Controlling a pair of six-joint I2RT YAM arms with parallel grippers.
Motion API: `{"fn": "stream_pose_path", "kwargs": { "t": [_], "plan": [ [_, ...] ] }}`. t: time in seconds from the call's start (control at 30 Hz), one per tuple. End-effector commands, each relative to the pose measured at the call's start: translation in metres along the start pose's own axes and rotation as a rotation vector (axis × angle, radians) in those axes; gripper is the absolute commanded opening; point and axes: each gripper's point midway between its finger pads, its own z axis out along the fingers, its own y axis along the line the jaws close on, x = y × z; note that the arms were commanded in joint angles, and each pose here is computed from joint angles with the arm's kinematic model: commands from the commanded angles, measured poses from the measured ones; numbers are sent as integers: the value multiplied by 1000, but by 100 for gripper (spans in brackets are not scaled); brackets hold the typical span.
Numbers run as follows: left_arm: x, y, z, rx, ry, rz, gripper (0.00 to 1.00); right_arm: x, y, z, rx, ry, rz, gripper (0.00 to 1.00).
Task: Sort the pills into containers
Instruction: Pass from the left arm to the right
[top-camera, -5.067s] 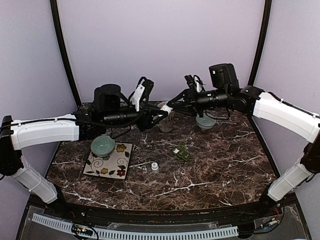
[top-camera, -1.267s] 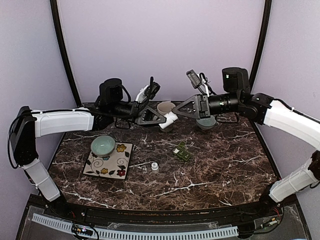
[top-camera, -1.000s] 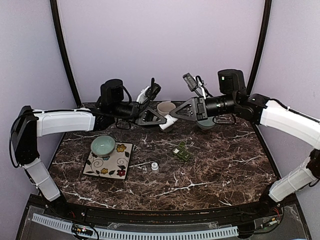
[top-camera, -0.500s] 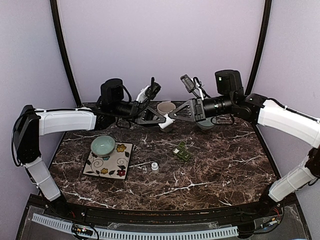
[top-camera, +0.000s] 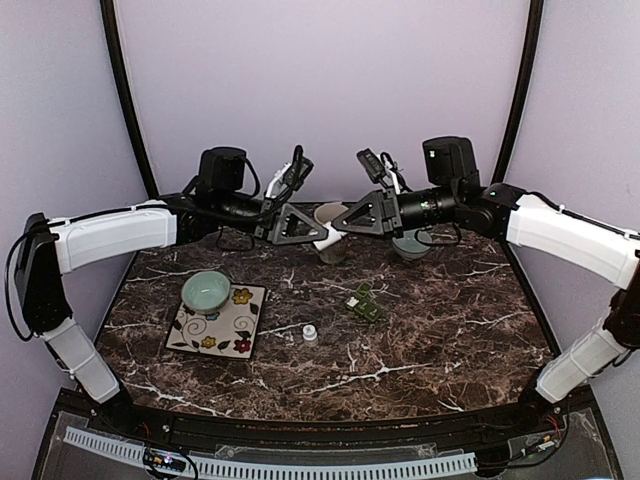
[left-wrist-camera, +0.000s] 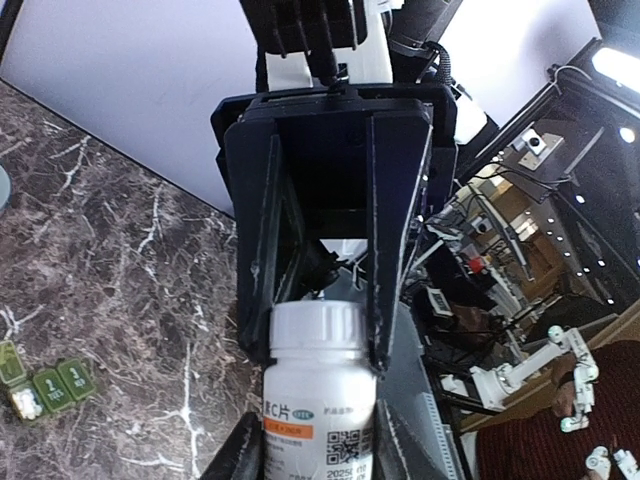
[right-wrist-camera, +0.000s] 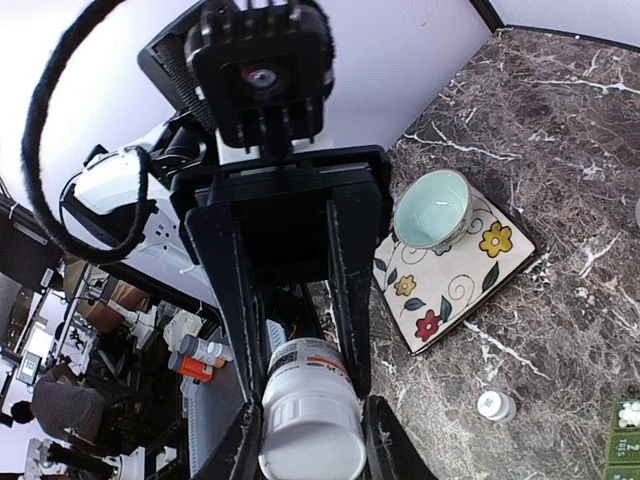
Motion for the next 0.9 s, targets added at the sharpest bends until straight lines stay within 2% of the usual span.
{"fn": "stream_pose_path", "kwargs": {
  "t": [0.0,0.07,0.23,0.57,0.7,0.87],
  "plan": [
    [-35,-8,2,-271,-78,317,8,1,-11,13,46,19,172,0],
    [-36,-1,7,-386,-69,380,7,3,-16,16,62,27,206,0],
    [-35,1,20,-527,-63,506,8,4,-24,19,85,28,259,0],
    [-41,3,13,-617,-127,548,11,7,-28,16,117,23,264,0],
    [-41,2,9,-628,-152,535,22,8,-29,14,134,24,250,0],
    [-43,1,7,-636,-165,524,45,8,-31,10,158,19,230,0]
  ]
}}
